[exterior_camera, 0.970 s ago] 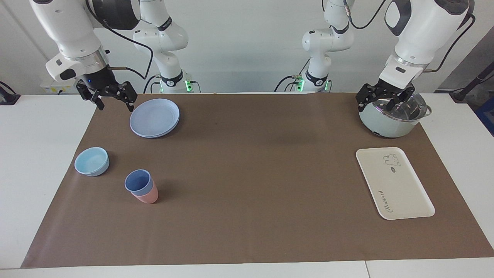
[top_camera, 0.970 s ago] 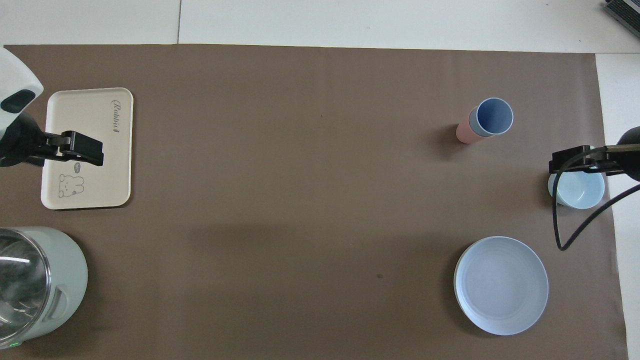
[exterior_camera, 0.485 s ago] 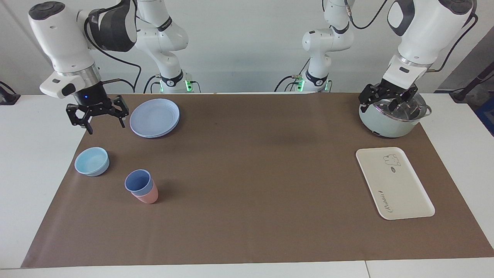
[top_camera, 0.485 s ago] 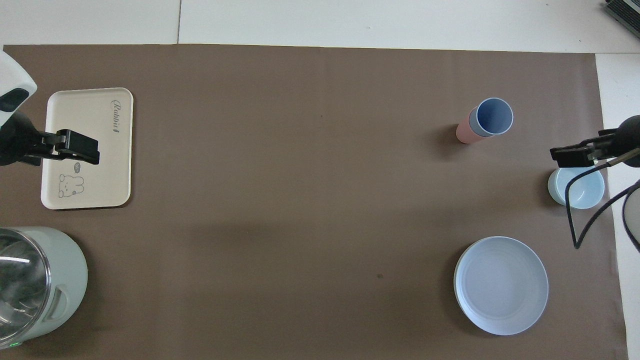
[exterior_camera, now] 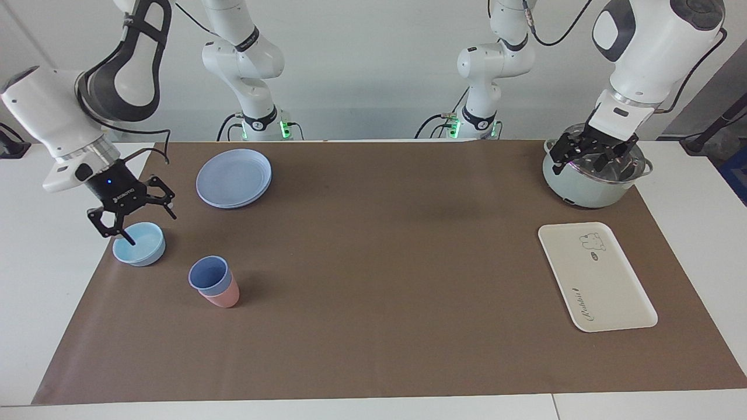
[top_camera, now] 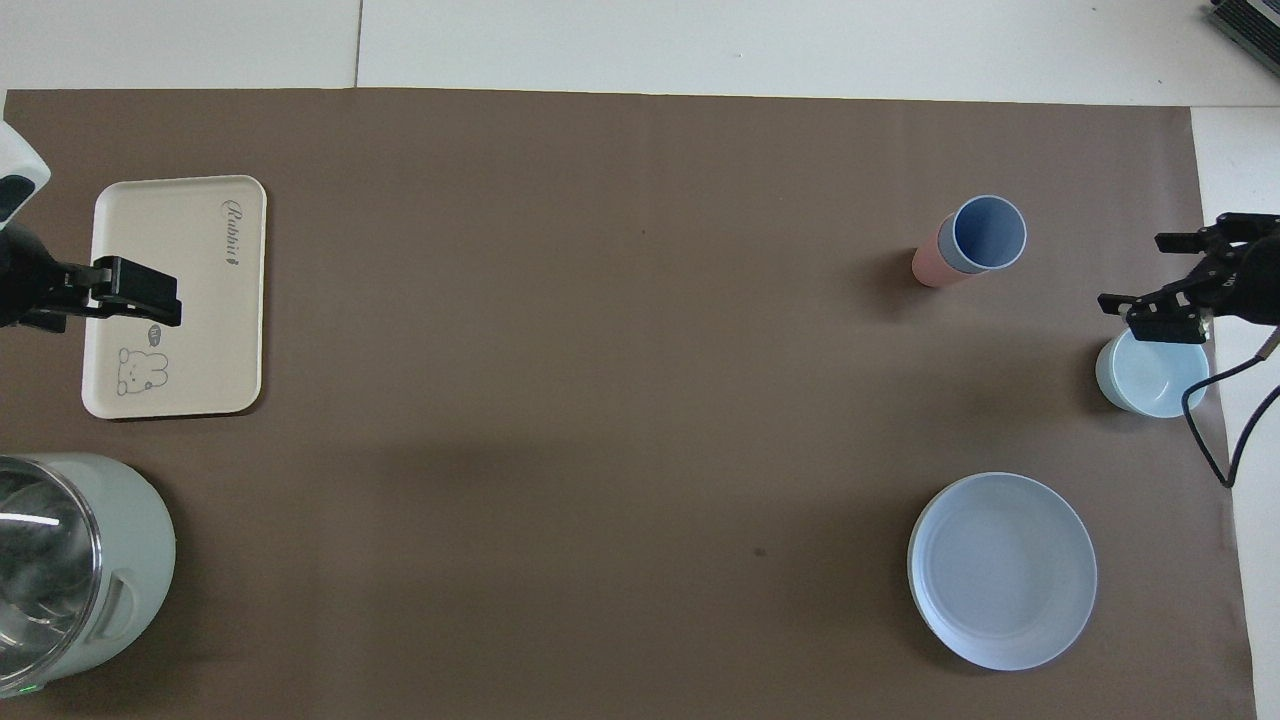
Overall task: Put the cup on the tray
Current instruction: 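Move the right gripper toward the pink-and-blue cup and open it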
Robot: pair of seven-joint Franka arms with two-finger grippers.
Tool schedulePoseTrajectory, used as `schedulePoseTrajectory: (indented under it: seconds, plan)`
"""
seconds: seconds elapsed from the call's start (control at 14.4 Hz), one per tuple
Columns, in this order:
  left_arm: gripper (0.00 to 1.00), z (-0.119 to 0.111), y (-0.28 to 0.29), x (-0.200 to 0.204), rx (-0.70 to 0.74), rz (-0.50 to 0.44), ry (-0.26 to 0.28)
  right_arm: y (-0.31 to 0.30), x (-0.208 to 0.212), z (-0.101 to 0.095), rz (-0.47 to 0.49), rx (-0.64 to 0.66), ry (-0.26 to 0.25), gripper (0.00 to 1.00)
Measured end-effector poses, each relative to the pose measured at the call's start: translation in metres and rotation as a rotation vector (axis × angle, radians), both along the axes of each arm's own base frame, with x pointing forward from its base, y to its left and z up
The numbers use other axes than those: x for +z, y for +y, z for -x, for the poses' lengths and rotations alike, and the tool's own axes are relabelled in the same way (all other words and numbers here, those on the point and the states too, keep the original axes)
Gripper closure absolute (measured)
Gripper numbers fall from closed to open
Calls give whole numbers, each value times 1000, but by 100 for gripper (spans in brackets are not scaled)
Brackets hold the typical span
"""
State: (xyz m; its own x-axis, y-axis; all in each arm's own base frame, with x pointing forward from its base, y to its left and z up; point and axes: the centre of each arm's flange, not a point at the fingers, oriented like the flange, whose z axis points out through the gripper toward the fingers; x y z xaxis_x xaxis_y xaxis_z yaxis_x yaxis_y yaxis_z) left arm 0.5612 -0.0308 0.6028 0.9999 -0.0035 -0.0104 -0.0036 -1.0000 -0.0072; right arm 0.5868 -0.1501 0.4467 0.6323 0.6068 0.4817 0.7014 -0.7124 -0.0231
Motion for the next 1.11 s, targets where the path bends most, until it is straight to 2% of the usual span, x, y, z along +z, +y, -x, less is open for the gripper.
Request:
schedulePoseTrajectory:
  seconds: [0.28, 0.69, 0.83, 1.11]
  plan:
    - [0, 0, -4, -2, -8, 0, 5, 1, -64, -15, -131, 77, -83, 0]
    - [0, 0, -2, -2, -3, 0, 3, 6, -137, -20, -300, 132, -183, 0]
    - [0, 0, -2, -2, -4, 0, 3, 6, -155, -20, -323, 134, -188, 0]
    - [0, 0, -1, -2, -3, 0, -1, 12, -162, -23, -361, 113, -206, 0]
